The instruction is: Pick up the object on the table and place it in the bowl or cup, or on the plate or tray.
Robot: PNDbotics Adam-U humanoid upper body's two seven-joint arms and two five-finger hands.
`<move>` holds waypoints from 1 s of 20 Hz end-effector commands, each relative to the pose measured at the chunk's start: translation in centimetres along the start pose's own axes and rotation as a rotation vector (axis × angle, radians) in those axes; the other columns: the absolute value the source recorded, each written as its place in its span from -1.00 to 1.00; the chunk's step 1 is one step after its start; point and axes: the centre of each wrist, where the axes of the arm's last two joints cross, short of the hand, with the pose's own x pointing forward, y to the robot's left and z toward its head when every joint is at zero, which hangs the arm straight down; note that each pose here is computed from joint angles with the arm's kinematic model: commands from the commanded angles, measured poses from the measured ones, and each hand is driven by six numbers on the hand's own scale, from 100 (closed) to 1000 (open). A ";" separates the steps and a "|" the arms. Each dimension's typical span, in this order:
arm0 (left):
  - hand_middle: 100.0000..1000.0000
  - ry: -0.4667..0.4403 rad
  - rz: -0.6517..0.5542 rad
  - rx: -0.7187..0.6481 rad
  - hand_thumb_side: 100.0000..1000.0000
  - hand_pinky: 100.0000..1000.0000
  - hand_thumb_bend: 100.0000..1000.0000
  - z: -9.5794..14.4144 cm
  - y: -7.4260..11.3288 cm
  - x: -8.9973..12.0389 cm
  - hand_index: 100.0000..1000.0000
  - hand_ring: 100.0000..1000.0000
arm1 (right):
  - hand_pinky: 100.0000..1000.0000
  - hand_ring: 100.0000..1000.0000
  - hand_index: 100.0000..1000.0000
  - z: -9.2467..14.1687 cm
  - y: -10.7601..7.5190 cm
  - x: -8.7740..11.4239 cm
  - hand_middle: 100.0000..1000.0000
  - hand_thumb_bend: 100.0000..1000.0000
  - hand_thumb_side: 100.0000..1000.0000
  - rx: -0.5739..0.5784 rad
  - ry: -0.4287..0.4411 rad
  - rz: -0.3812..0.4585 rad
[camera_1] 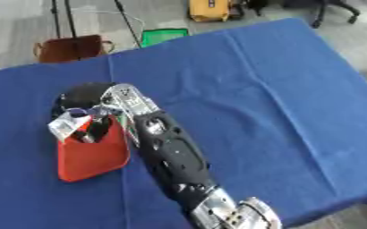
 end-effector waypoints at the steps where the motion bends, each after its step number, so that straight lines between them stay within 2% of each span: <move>1: 0.51 -0.025 -0.008 -0.014 1.00 0.22 -0.53 -0.5 0.1 0.6 0.66 0.70 | 0.65 0.42 0.42 -0.5 -1.1 0.6 0.26 -0.89 -0.94 0.018 -0.029 0.057; 2: 0.51 -0.024 -0.009 -0.013 1.00 0.22 -0.53 -0.4 0.2 0.6 0.66 0.70 | 0.70 0.51 0.60 -0.4 -1.1 0.5 0.48 -0.76 -0.82 0.028 -0.021 0.069; 4: 0.51 -0.024 -0.009 -0.011 1.00 0.22 -0.53 -0.4 0.2 0.6 0.66 0.70 | 0.72 0.54 0.64 -0.3 -1.0 0.4 0.52 -0.72 -0.78 0.039 -0.011 0.086; 5: 0.51 -0.024 -0.009 -0.011 1.00 0.22 -0.53 -0.4 0.2 0.6 0.66 0.70 | 0.80 0.63 0.78 -0.3 -1.0 0.4 0.64 -0.56 -0.62 0.042 -0.007 0.091; 7: 0.51 -0.025 -0.009 -0.011 1.00 0.22 -0.53 -0.4 0.2 0.6 0.66 0.70 | 0.85 0.69 0.79 0.0 -0.9 0.0 0.69 -0.48 -0.50 0.059 0.014 0.106; 11: 0.51 -0.024 -0.008 -0.010 1.00 0.22 -0.53 -0.4 0.2 0.6 0.66 0.70 | 0.86 0.71 0.79 0.8 -0.8 -1.0 0.68 -0.52 -0.52 0.100 0.066 0.118; 20: 0.51 -0.022 -0.009 -0.008 1.00 0.23 -0.53 -0.4 0.3 0.6 0.66 0.70 | 0.87 0.70 0.77 2.8 -1.4 -3.0 0.62 -0.59 -0.61 0.083 0.170 0.113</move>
